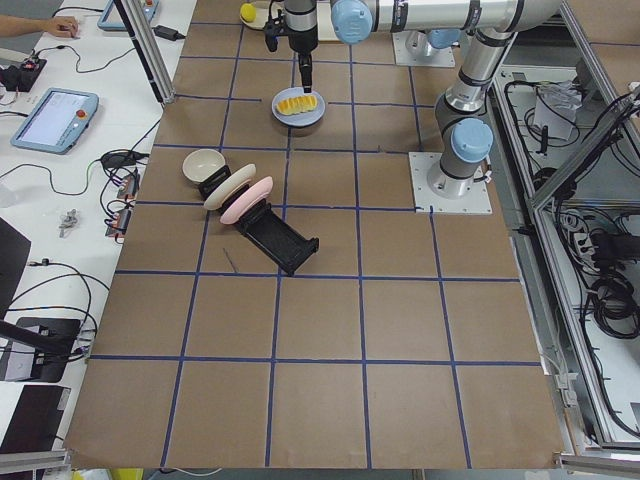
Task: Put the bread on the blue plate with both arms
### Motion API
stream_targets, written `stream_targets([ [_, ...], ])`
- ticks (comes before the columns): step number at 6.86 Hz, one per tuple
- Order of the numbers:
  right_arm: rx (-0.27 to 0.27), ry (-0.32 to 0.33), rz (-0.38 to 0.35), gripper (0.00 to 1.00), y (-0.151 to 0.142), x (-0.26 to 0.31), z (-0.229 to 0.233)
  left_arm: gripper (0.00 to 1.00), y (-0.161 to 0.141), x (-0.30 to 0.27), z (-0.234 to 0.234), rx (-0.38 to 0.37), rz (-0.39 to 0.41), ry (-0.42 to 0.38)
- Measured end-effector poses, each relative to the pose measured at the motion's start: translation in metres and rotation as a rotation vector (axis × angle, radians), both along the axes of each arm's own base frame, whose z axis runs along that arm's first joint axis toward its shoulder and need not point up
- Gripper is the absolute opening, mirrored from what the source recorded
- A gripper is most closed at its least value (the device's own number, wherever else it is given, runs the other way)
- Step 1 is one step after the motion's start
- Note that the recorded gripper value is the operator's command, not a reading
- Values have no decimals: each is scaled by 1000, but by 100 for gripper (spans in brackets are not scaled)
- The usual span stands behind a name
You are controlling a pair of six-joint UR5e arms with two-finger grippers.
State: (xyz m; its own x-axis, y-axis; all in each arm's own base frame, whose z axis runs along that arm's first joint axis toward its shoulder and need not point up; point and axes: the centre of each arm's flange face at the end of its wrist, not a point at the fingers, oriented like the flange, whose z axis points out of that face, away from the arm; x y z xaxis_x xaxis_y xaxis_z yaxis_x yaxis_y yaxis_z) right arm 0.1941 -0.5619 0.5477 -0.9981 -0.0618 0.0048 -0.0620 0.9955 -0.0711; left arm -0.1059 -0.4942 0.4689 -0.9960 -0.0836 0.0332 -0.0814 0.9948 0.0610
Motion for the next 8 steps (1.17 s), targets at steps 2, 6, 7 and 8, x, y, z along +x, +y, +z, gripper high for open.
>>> stream_targets([
  [2, 39, -3, 70, 94, 26, -3, -9, 100, 0, 0, 0, 2, 0, 1],
  [6, 83, 6, 79, 93, 105, -14, -42, 100, -1, 0, -2, 5, 0, 1],
  [7, 78, 4, 79, 93, 115, -15, -45, 100, -1, 0, -2, 6, 0, 1],
  [8, 76, 6, 77, 93, 121, -15, -48, 100, -1, 0, -2, 6, 0, 1],
])
